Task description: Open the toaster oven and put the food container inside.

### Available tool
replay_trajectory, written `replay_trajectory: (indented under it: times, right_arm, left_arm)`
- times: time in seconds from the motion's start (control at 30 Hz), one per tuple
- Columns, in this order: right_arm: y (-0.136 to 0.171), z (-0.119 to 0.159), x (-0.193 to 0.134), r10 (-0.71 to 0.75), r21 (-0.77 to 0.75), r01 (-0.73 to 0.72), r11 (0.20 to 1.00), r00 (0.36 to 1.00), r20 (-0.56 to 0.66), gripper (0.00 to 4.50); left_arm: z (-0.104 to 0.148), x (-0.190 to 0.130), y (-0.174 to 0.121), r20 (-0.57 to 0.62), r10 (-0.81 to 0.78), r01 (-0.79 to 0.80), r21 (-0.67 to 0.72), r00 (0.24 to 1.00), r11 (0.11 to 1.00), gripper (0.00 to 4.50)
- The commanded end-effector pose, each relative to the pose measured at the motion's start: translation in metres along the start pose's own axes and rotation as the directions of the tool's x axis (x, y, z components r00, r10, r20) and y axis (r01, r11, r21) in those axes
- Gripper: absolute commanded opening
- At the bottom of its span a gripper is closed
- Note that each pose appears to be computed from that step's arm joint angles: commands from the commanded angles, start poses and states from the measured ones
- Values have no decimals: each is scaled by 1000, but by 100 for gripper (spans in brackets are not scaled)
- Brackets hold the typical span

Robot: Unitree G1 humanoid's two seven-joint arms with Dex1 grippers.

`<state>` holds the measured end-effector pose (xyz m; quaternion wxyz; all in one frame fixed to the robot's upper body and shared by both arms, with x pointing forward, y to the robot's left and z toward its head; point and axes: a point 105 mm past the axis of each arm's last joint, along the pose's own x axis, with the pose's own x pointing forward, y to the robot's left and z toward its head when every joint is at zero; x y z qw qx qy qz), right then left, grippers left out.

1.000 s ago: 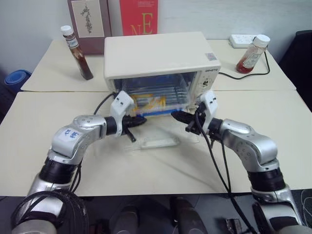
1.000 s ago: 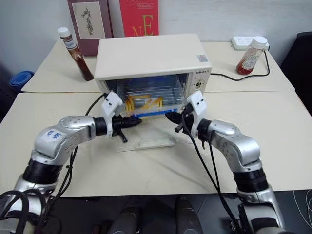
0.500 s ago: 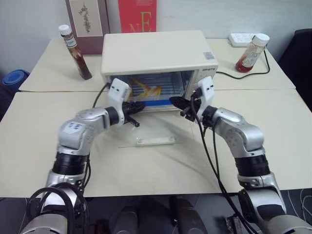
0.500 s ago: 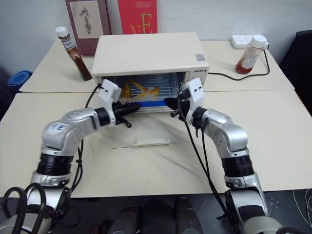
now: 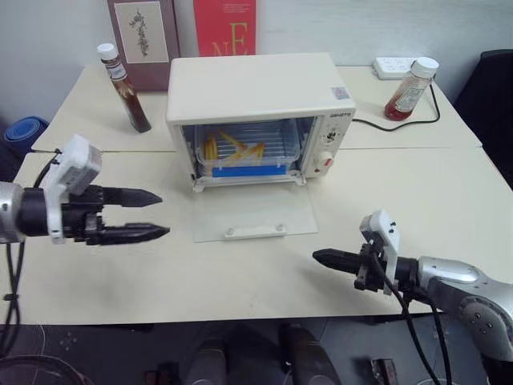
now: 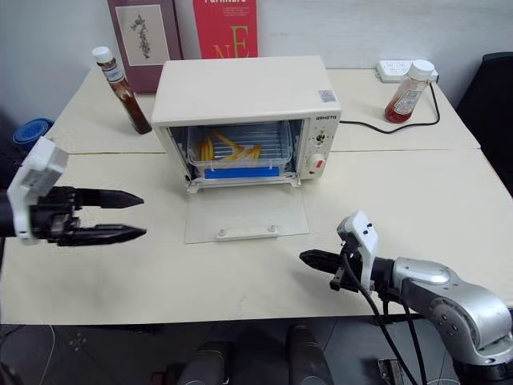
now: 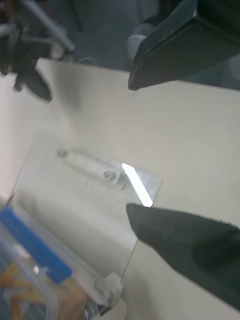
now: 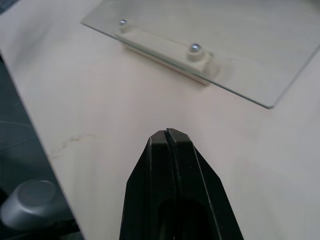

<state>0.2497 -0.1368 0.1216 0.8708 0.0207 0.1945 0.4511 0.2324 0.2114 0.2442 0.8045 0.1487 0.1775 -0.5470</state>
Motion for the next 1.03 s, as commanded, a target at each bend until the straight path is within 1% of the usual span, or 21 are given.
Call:
replay_trajectory:
  times: [0.03,0.13,0.23,0.3,0.37,0.47,0.53,0.6,0.67,0.73,0.8,0.87,0.97,1.03]
  right_arm:
    - [-14,-1,13,-62,-21,63,998,998,33,0]
    - [-28,2,26,-109,-27,111,993,991,71,0]
    - [-37,14,34,-145,-34,150,988,983,116,0]
    - [-36,28,31,-128,-51,138,989,979,156,0]
    - [-32,47,19,-96,-72,112,991,976,197,0]
    - [-20,77,-5,-21,-106,48,993,969,244,60]
    - [-12,103,-33,35,-175,12,985,965,260,121]
    - [-9,121,-57,55,-223,1,975,968,245,194]
    - [-6,130,-76,76,-241,-23,970,974,211,252]
    - [0,133,-88,104,-259,-56,964,979,174,322]
    - [-1,134,-93,96,-269,-51,962,983,157,393]
    - [-4,134,-94,71,-288,-24,957,986,153,445]
    - [-9,133,-88,56,-277,-5,961,983,177,445]
    - [-11,129,-82,50,-261,0,965,981,187,445]
  left_arm:
    - [11,-4,-5,-5,-20,20,84,1000,996,447]
    - [17,-3,-4,9,-13,12,118,1000,993,447]
    - [18,-1,2,14,10,-12,137,1000,991,447]
    - [15,-1,5,11,18,-19,130,1000,991,447]
    - [14,-3,9,21,28,-30,115,999,993,447]
    - [13,-8,16,36,59,-62,104,998,993,450]
    - [11,-13,22,43,83,-87,102,996,991,450]
    - [11,-17,26,46,98,-102,102,994,989,450]
    - [12,-21,29,46,106,-111,109,993,988,450]
    - [15,-25,32,56,115,-121,116,992,986,450]
    - [20,-28,33,71,121,-129,120,990,984,450]
    - [24,-31,35,82,131,-140,126,988,982,450]
    - [27,-33,36,98,140,-152,122,985,981,450]
    - [23,-30,36,99,143,-154,114,985,981,450]
